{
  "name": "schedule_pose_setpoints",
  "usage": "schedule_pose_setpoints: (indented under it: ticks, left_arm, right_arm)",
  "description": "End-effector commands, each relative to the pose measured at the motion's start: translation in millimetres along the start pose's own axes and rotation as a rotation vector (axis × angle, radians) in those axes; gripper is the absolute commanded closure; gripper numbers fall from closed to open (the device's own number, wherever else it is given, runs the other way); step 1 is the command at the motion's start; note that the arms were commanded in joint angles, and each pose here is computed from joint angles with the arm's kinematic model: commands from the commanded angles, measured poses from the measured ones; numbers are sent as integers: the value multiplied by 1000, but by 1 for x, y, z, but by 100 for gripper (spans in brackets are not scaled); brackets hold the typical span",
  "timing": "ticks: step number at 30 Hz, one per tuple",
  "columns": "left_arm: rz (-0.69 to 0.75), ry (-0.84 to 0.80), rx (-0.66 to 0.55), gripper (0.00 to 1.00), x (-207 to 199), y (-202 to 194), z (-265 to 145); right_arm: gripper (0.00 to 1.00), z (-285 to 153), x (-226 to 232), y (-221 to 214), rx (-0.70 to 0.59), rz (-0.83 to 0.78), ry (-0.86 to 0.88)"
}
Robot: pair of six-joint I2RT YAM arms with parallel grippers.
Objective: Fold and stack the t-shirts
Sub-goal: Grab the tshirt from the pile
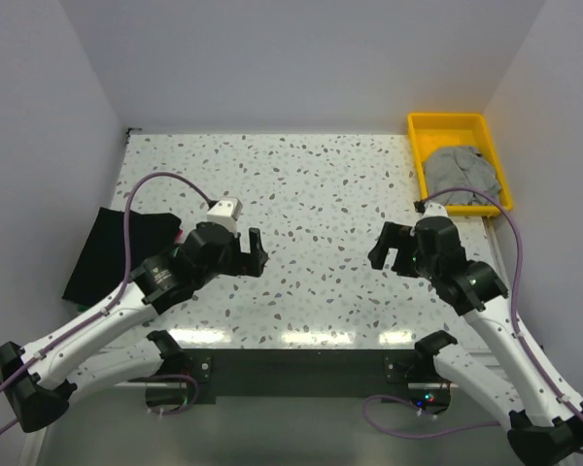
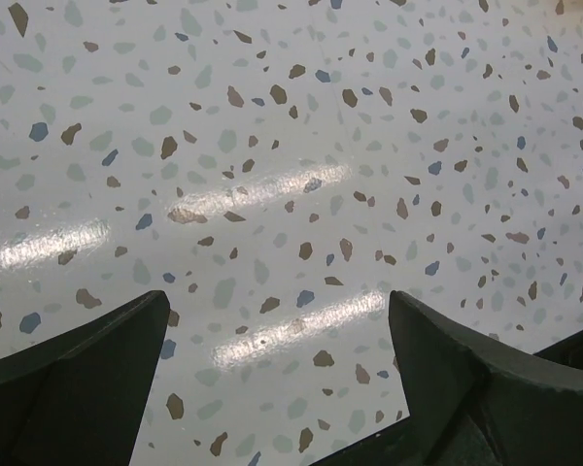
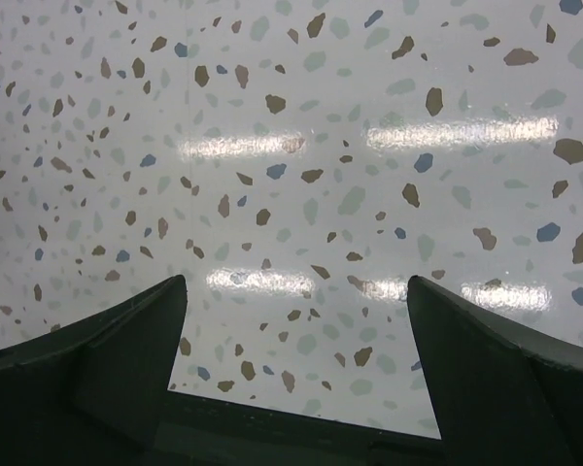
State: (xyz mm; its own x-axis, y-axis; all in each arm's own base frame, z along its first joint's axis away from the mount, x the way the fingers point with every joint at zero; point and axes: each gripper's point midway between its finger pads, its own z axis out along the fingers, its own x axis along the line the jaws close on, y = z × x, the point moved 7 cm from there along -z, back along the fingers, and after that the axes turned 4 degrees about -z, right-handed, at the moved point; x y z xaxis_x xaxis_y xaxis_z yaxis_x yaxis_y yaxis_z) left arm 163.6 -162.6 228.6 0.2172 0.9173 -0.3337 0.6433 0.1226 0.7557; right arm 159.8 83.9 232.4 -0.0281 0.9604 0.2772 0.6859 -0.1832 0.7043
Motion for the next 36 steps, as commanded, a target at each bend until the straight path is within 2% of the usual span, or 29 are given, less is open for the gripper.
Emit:
schedule_pose_setpoints:
  ticks: [1, 5, 6, 8, 9, 10, 11, 12, 15, 16, 17, 19, 22, 28, 36]
  left_arm:
    - [46, -2, -5, 0, 3, -1, 0]
    - [70, -12, -1, 0, 2, -2, 2]
    - [75, -15, 5, 0, 2, -3, 2]
    - [83, -10, 10, 0, 4, -5, 3]
    - [87, -2, 12, 0, 7, -8, 4]
    - [87, -6, 8, 0, 7, -7, 2]
    - [93, -6, 3, 0, 8, -7, 1]
    - [94, -5, -11, 0, 9, -6, -2]
    - [90, 14, -40, 0, 13, -3, -5]
    - [88, 21, -38, 0, 15, -4, -7]
    - [83, 27, -34, 0, 16, -5, -8]
    - [79, 40, -39, 0, 19, -5, -13]
    - [69, 39, -80, 0, 21, 2, -22]
    - [57, 0, -110, 0, 22, -1, -27]
    - [76, -16, -76, 0, 19, -5, -22]
  right_arm:
    - [1, -11, 5, 12, -23, 20, 11]
    - [1, 3, 31, 29, -26, 51, 142]
    - [1, 21, 40, 30, 32, 49, 166]
    - [1, 33, 62, 60, -2, 69, 243]
    - [1, 62, 69, 64, 61, 71, 212]
    - [1, 73, 76, 77, 50, 72, 215]
    - [1, 78, 86, 108, -8, 80, 206]
    - [1, 108, 88, 112, 38, 88, 165]
    - [2, 136, 91, 173, -68, 145, 124]
    - [2, 165, 78, 180, -53, 176, 66]
    - [2, 167, 76, 204, -110, 192, 57]
    - [3, 187, 56, 222, -168, 224, -37]
    - [3, 212, 1, 251, -249, 300, -185]
    - [4, 223, -89, 266, -359, 334, -481]
    - [5, 231, -170, 258, -332, 357, -674]
